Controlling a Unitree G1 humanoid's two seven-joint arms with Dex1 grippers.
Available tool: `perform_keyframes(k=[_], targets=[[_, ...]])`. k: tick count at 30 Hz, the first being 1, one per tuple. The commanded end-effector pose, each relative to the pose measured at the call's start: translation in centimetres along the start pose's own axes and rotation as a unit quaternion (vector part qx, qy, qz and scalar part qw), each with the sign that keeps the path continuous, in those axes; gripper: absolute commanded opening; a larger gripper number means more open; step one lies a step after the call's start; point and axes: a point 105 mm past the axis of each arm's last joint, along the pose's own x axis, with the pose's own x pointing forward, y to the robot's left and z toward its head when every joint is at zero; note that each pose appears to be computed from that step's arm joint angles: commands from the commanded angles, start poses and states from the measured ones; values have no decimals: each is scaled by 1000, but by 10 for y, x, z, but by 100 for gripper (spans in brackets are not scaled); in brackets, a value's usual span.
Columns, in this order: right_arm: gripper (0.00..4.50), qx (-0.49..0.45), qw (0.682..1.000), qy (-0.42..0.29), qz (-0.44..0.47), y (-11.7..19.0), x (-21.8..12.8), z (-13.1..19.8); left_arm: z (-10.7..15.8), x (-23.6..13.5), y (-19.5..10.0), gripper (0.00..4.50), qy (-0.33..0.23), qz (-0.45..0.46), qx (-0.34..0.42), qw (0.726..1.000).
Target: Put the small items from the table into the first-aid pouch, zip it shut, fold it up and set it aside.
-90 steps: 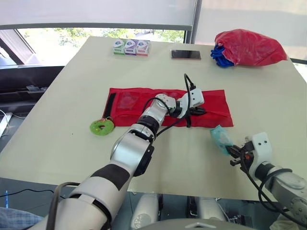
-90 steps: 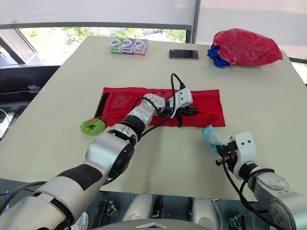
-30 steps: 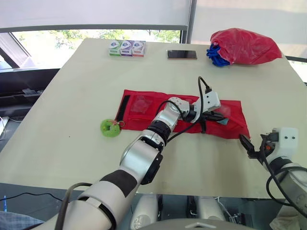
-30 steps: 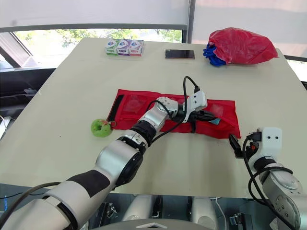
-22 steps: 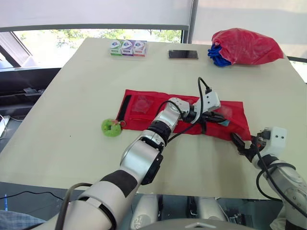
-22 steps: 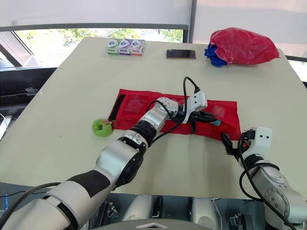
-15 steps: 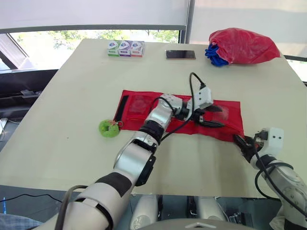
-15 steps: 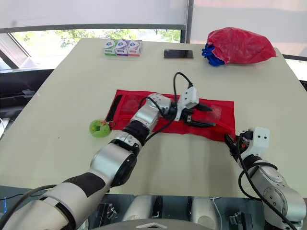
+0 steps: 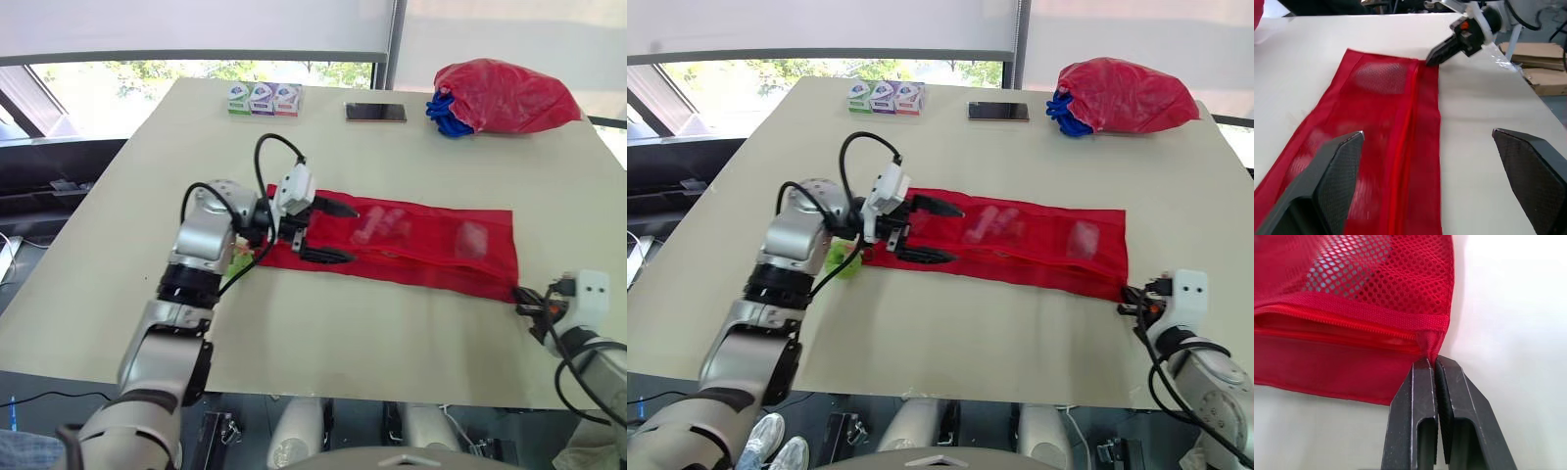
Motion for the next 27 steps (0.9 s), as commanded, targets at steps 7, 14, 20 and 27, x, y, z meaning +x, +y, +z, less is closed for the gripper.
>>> perform_keyframes(k=[7, 14, 20, 27], targets=[[4, -100, 971, 3, -218, -114, -34, 17, 18, -16, -18, 450, -11, 21, 6, 1000], [64, -142, 970, -25, -193, -117, -43, 32, 12, -15, -21, 450, -3, 34, -9, 999], [328, -191, 976, -65, -83, -87, -62, 48, 0, -23, -5, 450, -9, 94, -57, 994], [447, -243, 952, -135, 130, -4, -86, 71, -25, -34, 26, 450, 1, 183, -174, 968]])
